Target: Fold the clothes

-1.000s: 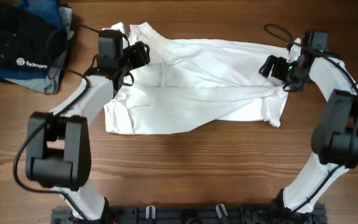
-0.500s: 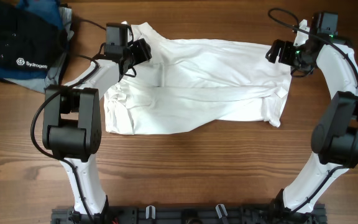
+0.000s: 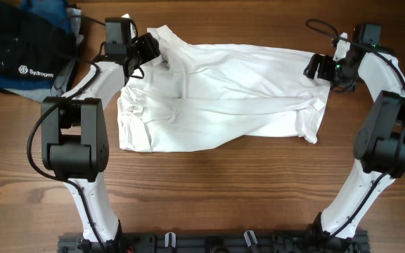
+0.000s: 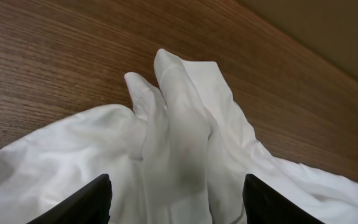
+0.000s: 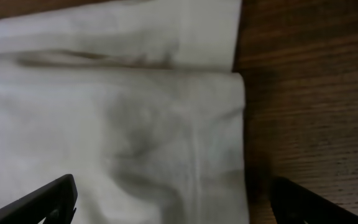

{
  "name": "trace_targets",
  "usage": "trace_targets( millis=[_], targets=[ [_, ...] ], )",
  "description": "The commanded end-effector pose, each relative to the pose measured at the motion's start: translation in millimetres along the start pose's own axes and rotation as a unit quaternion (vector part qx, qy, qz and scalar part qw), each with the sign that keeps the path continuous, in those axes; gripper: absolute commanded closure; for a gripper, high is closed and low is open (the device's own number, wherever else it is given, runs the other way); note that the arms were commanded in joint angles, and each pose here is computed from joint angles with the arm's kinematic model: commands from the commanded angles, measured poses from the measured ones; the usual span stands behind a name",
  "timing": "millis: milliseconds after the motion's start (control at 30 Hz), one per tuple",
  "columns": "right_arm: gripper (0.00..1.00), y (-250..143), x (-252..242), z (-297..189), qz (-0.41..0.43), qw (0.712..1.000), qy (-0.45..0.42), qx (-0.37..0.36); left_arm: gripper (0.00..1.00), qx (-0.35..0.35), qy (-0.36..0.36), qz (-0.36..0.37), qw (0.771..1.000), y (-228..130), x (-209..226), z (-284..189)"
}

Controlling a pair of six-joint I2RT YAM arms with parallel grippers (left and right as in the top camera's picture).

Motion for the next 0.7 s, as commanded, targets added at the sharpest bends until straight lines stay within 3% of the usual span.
trace_targets(
  millis=[0,467,533,567,667],
  targets=[
    [0.00,10.5,-11.2,6.0,0.001,1.000,-0.005,-0.004,0.32,0.002,-0.012,-0.001,1.000,2.6,-4.5,1.5],
    [0.00,63.6,1.7,1.1,-0.032,0.994,0.018,-0.106,0.32,0.033,-0.004,-0.007,0.999,-12.1,-0.3,1.1],
    [0.07,64.2,9.1,0.8,-0.036,0.993,0.038,-0.107,0.32,0.033,-0.004,-0.007,0.999,-12.1,-0.3,1.1],
    [0.16,62.9,14.1,3.2,-0.039,0.993,0.051,-0.104,0.32,0.032,-0.004,-0.007,0.999,-11.8,-0.4,1.1],
    [0.22,55.6,20.4,12.6,-0.043,0.993,0.061,-0.089,0.32,0.033,-0.003,-0.007,0.999,-12.2,-0.2,1.1]
  ],
)
Point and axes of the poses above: each gripper's point midway between its finger pads, its own z axis out along the fingers, its own x axis along the line the jaws close on, y = z × x, the point moved 1 cm from there along -z, back along the fingers, and after that the axes turned 6 degrees about z, right-handed, at the moved point
